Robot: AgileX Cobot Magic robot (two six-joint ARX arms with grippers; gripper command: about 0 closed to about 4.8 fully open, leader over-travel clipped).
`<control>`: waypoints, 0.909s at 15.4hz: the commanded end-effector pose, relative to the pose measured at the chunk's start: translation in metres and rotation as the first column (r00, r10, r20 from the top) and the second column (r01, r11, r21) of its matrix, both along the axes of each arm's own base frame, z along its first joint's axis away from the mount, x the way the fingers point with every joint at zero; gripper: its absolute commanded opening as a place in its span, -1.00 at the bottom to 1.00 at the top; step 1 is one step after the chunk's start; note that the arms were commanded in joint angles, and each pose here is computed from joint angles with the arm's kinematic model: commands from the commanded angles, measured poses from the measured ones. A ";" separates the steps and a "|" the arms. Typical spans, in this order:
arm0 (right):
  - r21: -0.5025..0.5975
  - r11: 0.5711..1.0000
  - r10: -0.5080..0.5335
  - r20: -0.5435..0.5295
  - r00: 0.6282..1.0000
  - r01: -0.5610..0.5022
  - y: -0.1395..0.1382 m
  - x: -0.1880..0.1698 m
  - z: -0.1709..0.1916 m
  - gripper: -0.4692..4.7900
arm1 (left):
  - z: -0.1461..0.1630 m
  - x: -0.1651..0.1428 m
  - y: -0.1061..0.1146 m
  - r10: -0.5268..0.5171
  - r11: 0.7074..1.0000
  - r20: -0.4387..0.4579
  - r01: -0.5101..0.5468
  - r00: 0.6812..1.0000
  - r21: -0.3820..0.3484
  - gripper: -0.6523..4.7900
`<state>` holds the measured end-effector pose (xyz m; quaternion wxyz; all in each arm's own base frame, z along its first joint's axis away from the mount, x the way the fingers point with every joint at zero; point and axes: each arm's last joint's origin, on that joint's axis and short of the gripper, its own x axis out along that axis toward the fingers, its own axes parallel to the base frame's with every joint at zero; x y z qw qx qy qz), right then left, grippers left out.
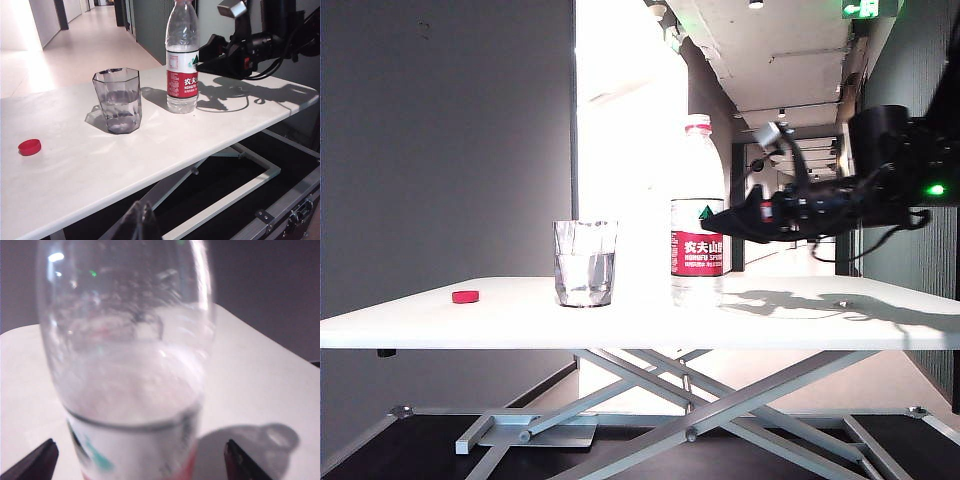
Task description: Pick up the mineral water bottle on the table and pour water into the mug until it's half full.
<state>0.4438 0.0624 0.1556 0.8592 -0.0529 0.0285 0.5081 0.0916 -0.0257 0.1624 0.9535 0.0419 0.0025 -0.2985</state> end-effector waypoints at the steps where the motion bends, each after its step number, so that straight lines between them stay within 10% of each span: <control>1: 0.003 1.000 -0.011 -0.030 0.999 0.012 -0.012 0.001 0.001 1.00 | 0.002 0.000 0.000 -0.006 1.000 0.015 0.006 1.000 0.005 -0.78; 5: 0.009 1.000 -0.024 -0.048 0.999 0.025 -0.030 -0.002 0.002 0.94 | 0.002 0.000 0.000 -0.007 1.000 0.020 0.006 1.000 0.010 -0.78; 9: 0.006 0.999 -0.041 -0.054 0.998 0.041 -0.035 -0.015 0.012 -0.86 | 0.003 0.000 0.000 -0.007 1.000 0.032 0.007 0.999 0.005 -0.78; 14: -0.094 0.950 -0.297 0.010 0.955 0.297 -0.038 -0.069 0.025 -0.84 | 0.004 0.000 0.000 -0.013 1.000 0.034 0.013 0.999 -0.006 -0.78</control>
